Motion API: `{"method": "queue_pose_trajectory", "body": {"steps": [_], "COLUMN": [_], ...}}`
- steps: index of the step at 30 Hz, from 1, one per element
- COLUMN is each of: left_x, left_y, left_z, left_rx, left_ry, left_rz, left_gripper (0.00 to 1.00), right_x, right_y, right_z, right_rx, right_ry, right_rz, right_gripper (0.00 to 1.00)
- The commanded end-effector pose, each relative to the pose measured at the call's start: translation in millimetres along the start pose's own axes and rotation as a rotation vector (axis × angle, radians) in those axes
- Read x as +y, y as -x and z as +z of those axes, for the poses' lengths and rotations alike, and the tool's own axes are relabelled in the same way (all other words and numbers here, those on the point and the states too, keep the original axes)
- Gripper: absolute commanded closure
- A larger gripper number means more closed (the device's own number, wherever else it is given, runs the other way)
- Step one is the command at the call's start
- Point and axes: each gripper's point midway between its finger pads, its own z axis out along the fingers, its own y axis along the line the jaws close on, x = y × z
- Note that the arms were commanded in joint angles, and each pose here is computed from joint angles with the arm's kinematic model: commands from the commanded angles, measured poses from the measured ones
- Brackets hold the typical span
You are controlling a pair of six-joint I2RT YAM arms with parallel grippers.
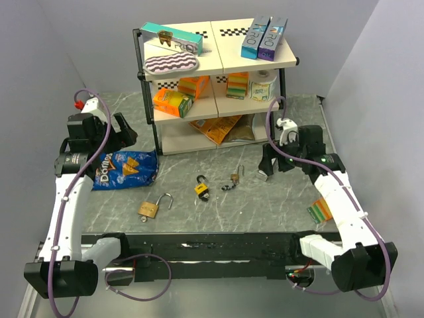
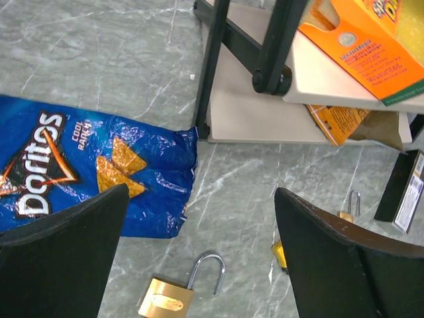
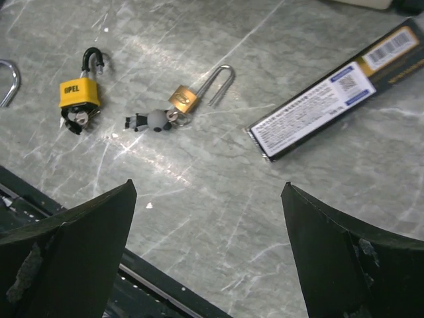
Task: Lock with the key
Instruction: Pick up the lock from the center of the board.
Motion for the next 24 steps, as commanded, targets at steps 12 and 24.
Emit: {"method": "queue_pose_trajectory", "body": {"steps": [12,24], "left_x": [24.8,58.2], "left_y": [25.8,39.1], "left_z": [-5.6,-12.8], "left_rx": [-0.099,-0.156], "left_ry": [0.118,0.206], "left_rz": [-0.123,-0.229], "left_gripper": [0.04,0.04], "right_x": [43.9,50.0], "right_y": [14.2,-16.6], "right_z": [50.2,108.3], "right_rx": [0.104,0.294], "right_ry": [-0.038,-0.195], "right_rz": [0.049,0.199], "right_gripper": [0.00,0.00]}}
